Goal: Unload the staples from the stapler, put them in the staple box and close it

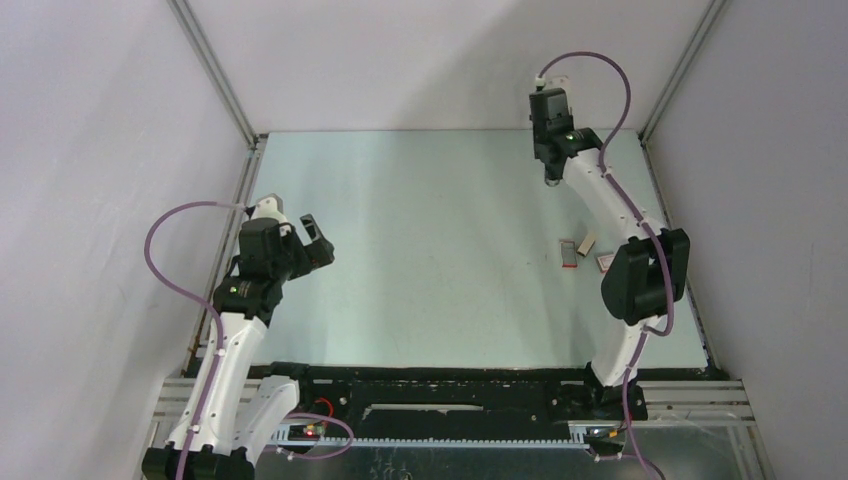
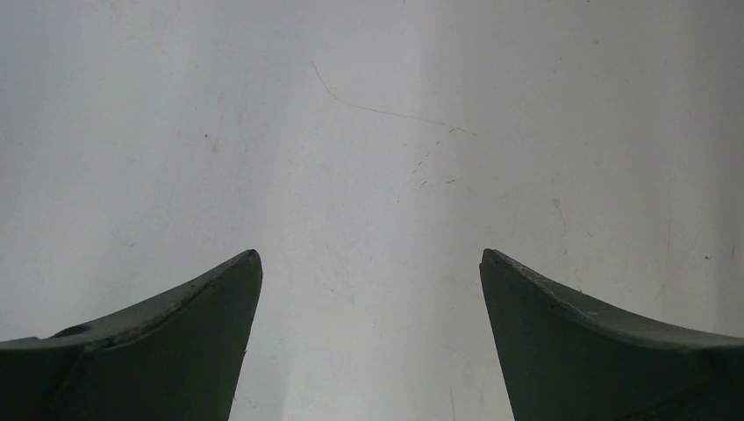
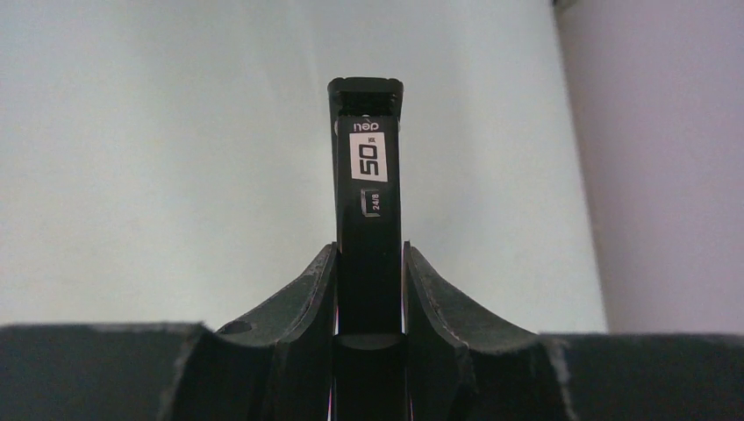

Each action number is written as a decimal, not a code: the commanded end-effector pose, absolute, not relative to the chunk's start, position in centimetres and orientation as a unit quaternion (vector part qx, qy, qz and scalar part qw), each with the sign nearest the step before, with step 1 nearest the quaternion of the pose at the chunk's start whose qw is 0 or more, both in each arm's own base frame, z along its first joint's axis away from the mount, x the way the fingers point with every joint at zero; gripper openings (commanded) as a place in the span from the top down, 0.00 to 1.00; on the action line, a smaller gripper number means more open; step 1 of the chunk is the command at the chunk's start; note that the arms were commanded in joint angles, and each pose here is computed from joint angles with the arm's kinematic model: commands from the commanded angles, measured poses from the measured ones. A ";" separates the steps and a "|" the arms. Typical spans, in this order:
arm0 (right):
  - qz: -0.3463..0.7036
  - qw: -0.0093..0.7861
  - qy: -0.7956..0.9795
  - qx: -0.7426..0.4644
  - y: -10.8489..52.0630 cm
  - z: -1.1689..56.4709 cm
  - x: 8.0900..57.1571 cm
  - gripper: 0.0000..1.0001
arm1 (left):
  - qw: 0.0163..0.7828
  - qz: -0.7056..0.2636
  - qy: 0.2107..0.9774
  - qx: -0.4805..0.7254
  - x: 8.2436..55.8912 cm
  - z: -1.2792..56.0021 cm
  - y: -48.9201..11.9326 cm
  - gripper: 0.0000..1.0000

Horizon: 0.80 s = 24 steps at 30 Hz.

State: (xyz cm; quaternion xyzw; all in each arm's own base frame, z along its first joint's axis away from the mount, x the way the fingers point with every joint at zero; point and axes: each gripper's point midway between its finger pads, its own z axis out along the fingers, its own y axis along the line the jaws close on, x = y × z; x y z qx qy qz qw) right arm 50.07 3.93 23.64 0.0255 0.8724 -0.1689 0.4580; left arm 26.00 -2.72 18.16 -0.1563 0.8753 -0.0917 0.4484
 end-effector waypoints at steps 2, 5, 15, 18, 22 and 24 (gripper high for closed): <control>-0.024 0.517 0.855 0.043 9.9 29.6 49.5 1.00 | 0.484 -0.094 0.856 -0.156 26.7 20.8 -2.4 0.00; 0.092 0.491 0.866 0.000 15.3 29.2 47.6 1.00 | 0.486 -0.103 0.855 -0.147 26.6 21.0 -2.8 0.00; 0.313 0.418 0.846 -0.113 25.8 27.2 37.6 1.00 | 0.517 -0.153 0.832 -0.128 26.5 22.5 -4.3 0.00; 0.353 0.389 0.844 -0.105 26.7 25.9 35.7 1.00 | 0.529 -0.184 0.821 -0.111 26.9 23.2 -5.4 0.00; 0.358 0.357 0.857 -0.098 27.6 23.7 33.7 1.00 | 0.551 -0.236 0.794 -0.100 27.2 24.5 -7.6 0.00; 0.350 0.353 0.862 -0.096 27.8 22.7 32.9 1.00 | 0.558 -0.249 0.787 -0.083 27.1 24.7 -9.5 0.00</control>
